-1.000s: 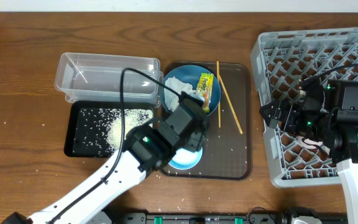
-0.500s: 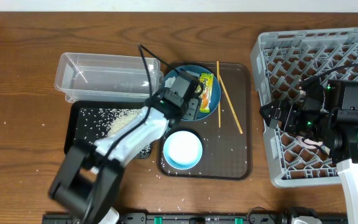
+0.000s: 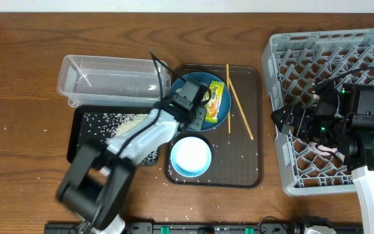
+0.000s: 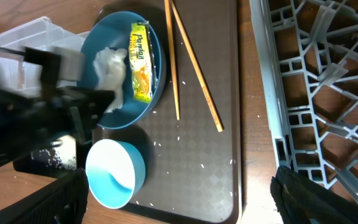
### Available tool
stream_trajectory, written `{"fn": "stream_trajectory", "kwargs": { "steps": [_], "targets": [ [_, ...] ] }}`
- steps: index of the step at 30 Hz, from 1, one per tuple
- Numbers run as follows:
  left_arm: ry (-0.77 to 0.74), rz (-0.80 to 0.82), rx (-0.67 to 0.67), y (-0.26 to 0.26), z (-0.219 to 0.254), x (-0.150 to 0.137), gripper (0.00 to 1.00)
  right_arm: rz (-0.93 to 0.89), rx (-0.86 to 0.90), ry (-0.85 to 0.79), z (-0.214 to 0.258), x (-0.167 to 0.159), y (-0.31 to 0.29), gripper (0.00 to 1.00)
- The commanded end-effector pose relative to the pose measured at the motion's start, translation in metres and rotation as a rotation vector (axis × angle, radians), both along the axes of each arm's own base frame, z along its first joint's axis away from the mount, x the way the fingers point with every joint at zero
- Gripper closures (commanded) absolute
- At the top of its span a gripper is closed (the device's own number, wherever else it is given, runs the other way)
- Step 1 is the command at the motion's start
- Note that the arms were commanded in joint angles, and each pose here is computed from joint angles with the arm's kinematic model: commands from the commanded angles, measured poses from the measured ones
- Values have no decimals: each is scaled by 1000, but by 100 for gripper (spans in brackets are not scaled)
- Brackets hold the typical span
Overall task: Sort waste into correct bins and load items into the dishwasher rack
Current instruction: 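Grasp the white tissue on the blue plate and drop it in the clear bin, then grasp the yellow snack wrapper on the blue plate with the left gripper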
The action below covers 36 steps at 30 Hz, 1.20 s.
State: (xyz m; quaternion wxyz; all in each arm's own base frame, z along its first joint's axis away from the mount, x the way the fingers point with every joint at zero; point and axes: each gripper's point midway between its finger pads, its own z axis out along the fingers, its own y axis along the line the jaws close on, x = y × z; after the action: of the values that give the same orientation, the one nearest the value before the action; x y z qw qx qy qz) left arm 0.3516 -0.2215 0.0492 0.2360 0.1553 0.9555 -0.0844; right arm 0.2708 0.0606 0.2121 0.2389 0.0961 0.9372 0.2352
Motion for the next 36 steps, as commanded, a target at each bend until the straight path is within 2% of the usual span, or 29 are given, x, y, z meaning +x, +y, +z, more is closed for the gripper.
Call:
{"fn": "stream_trajectory", "kwargs": {
  "steps": [1, 4, 7, 14, 15, 16, 17, 18, 19, 24, 26, 31, 36],
  "targets": [
    [-151, 28, -105, -4, 76, 13, 94, 24, 1, -15, 5, 0, 5, 7],
    [-252, 98, -87, 21, 115, 17, 94, 24, 2, -14, 5, 0, 5, 7],
    [-330, 229, -8, 65, 133, 29, 94, 25, 2, -15, 5, 0, 5, 7],
    [-283, 400, 67, 129, 100, 61, 93, 25, 2, -15, 5, 0, 5, 7],
    [-264, 410, 71, 134, 91, 64, 89, 24, 2, -15, 5, 0, 5, 7],
    [-245, 410, 62, 136, 85, 66, 77, 24, 2, -14, 5, 0, 5, 7],
    [-232, 399, 40, 133, 82, 67, 55, 25, 2, -13, 5, -1, 5, 7],
    [-226, 382, 11, 128, 83, 67, 44, 25, 2, -11, 5, -1, 5, 7],
    [-229, 364, -22, 121, 88, 68, 39, 24, 2, -11, 5, -1, 5, 7],
    [-238, 176, -234, 58, 129, 63, 37, 22, -2, -11, 5, -1, 4, 7],
    [-230, 107, -267, 33, 131, 55, 37, 17, -10, -10, 4, -1, 3, 7],
    [-203, -106, -171, -12, 96, 39, 37, 16, -11, -7, 3, -1, 3, 7],
    [-137, -158, -141, -39, 45, 38, 37, 16, -10, 6, 0, -3, 3, 7]
  ]
}}
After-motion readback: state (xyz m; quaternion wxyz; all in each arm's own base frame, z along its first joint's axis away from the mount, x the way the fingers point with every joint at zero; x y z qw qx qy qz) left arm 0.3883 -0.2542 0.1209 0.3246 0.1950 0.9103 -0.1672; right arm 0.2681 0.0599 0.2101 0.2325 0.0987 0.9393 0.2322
